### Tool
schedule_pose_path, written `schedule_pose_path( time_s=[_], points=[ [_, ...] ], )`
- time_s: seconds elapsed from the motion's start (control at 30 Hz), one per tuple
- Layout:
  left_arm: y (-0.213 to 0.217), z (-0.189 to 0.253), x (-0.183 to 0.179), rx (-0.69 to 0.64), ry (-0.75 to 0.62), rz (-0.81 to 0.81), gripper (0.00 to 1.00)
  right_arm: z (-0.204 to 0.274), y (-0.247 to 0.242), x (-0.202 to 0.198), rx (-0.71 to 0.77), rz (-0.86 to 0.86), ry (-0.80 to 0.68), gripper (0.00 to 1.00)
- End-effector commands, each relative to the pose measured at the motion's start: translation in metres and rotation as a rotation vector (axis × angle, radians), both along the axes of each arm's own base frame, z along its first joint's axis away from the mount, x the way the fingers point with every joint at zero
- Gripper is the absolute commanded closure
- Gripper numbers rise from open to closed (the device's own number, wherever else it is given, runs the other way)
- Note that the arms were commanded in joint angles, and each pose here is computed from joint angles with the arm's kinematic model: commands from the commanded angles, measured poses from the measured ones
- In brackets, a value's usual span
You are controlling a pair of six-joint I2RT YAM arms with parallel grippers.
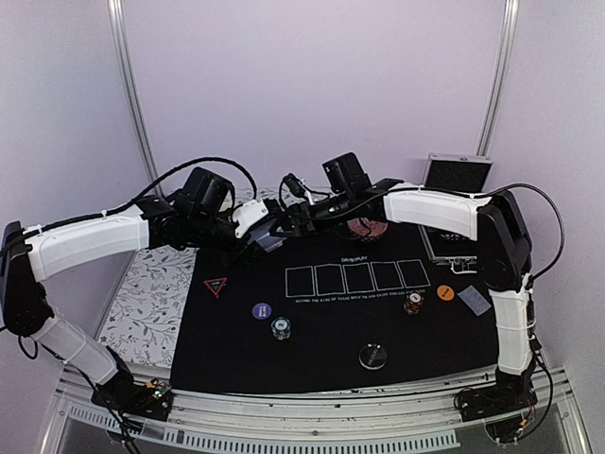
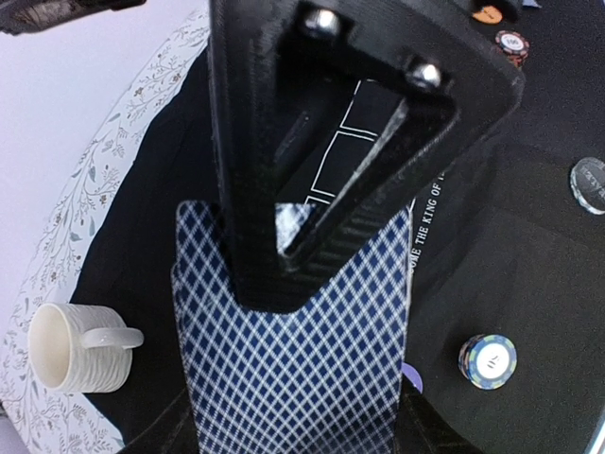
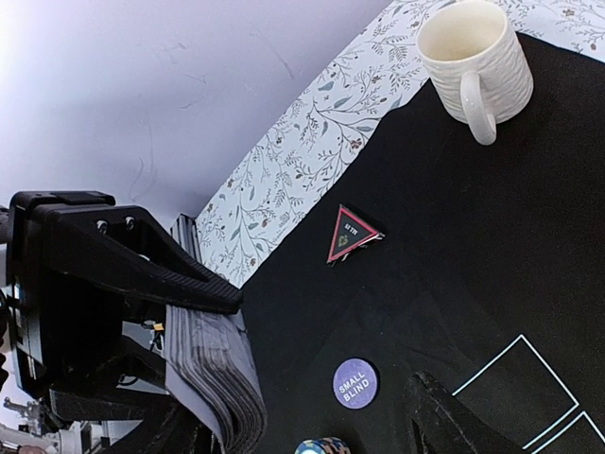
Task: Distribute texas hold em gaming equipment
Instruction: Pick up the poker card from the face-down deck piles.
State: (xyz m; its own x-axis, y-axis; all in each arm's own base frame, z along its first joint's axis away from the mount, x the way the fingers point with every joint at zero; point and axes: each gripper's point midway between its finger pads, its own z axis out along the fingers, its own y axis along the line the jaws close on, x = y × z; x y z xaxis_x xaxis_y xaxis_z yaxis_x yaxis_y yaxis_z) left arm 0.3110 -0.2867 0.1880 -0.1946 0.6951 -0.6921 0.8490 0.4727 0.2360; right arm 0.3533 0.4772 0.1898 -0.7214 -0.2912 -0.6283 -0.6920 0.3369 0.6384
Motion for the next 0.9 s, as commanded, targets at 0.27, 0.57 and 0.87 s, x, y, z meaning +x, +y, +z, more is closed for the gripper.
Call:
schedule_pose_path(
  time_s=[0.27,0.57,0.87],
  points=[
    [-0.006,0.006,0.003,-0.009,-0.036,-0.003,0.46,0.032,-0.017,-0.002,-0.007,0.001,-0.053,0.67],
    [-0.003,0.005,0.006,0.006,-0.045,0.017,0.46,0.051,-0.034,-0.001,-0.030,-0.040,-0.076,0.98],
    [0.004,0.013,0.015,0.010,-0.074,0.078,0.47,0.070,-0.125,0.051,-0.110,-0.369,-0.125,0.98]
  ],
)
